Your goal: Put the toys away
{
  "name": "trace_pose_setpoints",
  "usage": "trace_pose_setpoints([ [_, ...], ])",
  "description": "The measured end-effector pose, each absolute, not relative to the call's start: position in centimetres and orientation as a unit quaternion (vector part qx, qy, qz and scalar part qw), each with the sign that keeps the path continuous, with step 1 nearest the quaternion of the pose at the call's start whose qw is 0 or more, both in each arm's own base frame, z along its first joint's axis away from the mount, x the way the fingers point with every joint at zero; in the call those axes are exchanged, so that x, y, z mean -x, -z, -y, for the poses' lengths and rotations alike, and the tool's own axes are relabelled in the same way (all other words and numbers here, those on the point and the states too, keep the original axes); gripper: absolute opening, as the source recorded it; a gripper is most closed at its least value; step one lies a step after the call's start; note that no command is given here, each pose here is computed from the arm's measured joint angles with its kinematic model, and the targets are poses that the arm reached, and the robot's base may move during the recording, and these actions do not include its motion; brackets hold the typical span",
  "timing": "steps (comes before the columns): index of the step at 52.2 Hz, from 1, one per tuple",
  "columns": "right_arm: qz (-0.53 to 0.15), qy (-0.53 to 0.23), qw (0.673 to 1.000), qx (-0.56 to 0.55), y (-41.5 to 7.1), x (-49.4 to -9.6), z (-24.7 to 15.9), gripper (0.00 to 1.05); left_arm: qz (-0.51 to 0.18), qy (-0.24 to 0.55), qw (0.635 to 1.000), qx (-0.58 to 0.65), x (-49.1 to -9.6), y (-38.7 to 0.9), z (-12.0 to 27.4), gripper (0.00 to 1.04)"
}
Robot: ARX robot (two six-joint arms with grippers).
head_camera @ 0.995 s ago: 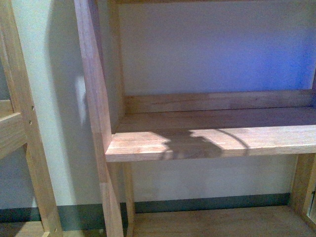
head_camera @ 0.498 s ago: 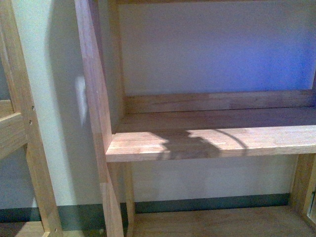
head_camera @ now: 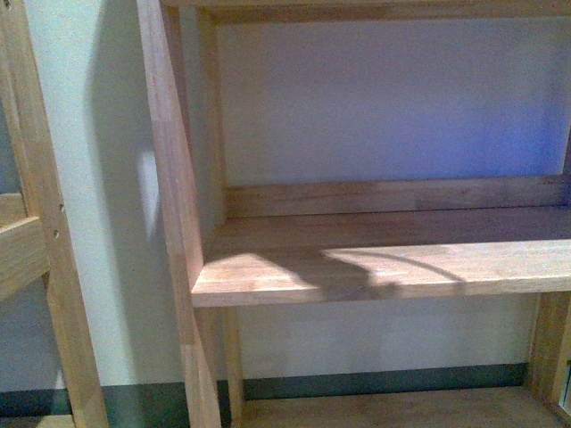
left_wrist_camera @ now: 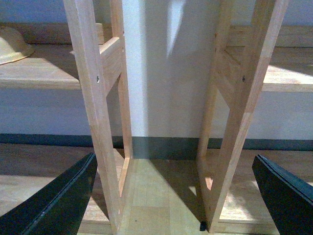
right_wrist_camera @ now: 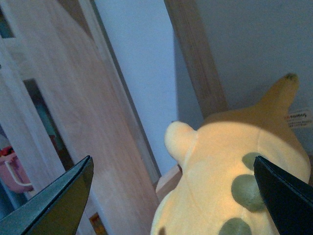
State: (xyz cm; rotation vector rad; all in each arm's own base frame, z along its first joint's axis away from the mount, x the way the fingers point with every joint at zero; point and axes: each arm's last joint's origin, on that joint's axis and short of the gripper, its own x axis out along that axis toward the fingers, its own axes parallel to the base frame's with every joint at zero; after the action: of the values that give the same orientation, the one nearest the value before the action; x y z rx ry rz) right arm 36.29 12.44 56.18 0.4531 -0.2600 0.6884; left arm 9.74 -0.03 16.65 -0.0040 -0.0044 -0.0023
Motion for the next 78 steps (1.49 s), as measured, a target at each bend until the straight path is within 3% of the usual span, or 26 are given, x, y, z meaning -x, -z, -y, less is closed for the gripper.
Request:
trace_pose_setpoints([
  [10,0.143,-0.324,0.91,-0.216,-56.4,-34.2,-11.0,0.98,0.002,0.001,1.0,0.002,-9.7,-16.6,0.0,0.98],
  [14,0.145,-0.287,0.927,-0.195,-55.6,-32.9,-10.3,0.98,0.002,0.001,1.0,0.002,-9.7,-16.6,0.0,0.98],
  [20,0.18,-0.204,0.955,-0.117,-54.2,-29.3,-9.0,0.98,0.002,0.001,1.0,0.002,-9.7,-16.6,0.0,0.98],
  [28,0.232,-0.162,0.958,-0.054,-52.2,-23.7,-6.8,0.98,0.002,0.001,1.0,0.002,-9.7,-16.6,0.0,0.98],
  [36,0.224,-0.127,0.965,-0.04,-46.8,-18.5,-3.6,0.98,0.002,0.001,1.0,0.002,-9.7,-16.6,0.0,0.98],
  [47,0.17,-0.083,0.981,-0.044,-38.5,-15.4,-0.6,0.98,0.002,0.001,1.0,0.002,-9.7,-16.6,0.0,0.98],
  [65,0.146,-0.083,0.984,-0.061,-28.1,-10.1,-0.8,0.98,0.002,0.001,1.0,0.002,-9.7,-16.6,0.0,0.98],
  [71,0.048,-0.017,0.998,-0.039,-25.5,-9.7,-1.4,0.83,0.002,0.001,1.0,0.002,-9.7,-16.6,0.0,0.98],
  [78,-0.008,-0.006,1.0,-0.012,-21.7,-9.9,-1.6,0.64,0.002,0.001,1.0,0.002,-9.7,-16.6,0.0,0.98],
])
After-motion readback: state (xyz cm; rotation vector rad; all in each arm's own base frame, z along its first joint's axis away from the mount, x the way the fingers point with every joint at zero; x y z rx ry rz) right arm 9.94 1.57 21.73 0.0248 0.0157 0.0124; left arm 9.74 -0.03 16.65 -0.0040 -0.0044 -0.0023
